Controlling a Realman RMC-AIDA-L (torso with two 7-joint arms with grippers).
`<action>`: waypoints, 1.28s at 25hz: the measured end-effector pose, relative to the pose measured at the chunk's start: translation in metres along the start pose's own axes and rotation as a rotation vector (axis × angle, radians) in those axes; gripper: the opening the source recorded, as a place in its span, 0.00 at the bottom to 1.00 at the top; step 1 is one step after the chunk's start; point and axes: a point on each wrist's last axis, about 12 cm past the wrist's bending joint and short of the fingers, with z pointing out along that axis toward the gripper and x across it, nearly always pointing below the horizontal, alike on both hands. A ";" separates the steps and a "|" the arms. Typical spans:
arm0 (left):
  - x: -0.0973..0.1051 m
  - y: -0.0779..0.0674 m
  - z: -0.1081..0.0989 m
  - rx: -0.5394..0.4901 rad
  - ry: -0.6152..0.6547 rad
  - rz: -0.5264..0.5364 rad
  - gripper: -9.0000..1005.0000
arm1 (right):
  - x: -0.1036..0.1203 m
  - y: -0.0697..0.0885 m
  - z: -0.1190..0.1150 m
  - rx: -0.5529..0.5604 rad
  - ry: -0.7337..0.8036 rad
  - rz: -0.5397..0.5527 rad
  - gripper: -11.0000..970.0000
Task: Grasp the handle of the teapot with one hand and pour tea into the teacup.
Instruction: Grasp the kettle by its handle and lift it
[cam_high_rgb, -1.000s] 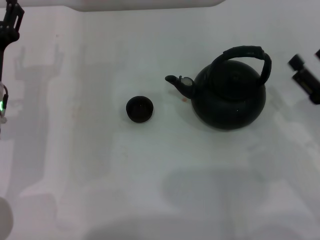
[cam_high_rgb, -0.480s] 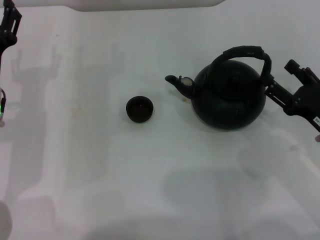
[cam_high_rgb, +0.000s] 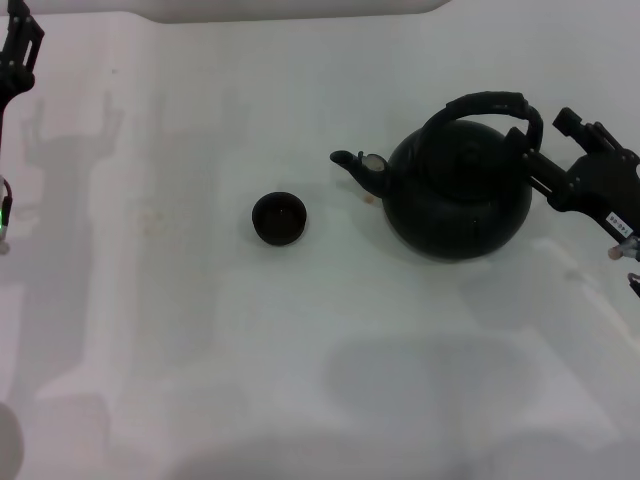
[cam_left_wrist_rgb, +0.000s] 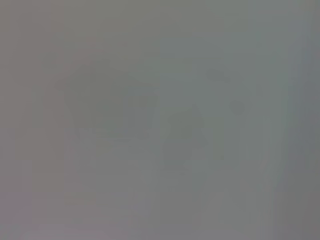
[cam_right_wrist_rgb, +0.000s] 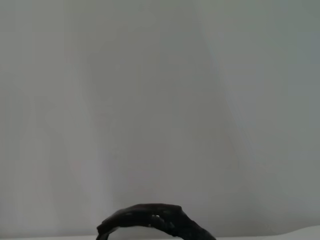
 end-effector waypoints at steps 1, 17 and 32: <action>0.000 0.000 0.000 0.000 0.000 0.000 0.87 | 0.000 0.000 0.001 -0.001 0.001 -0.002 0.90; 0.000 -0.001 0.001 0.003 0.002 -0.003 0.88 | 0.001 0.000 0.002 -0.009 0.020 -0.013 0.67; 0.001 0.000 0.000 0.000 0.004 -0.002 0.88 | -0.002 0.007 0.006 -0.049 -0.007 -0.016 0.22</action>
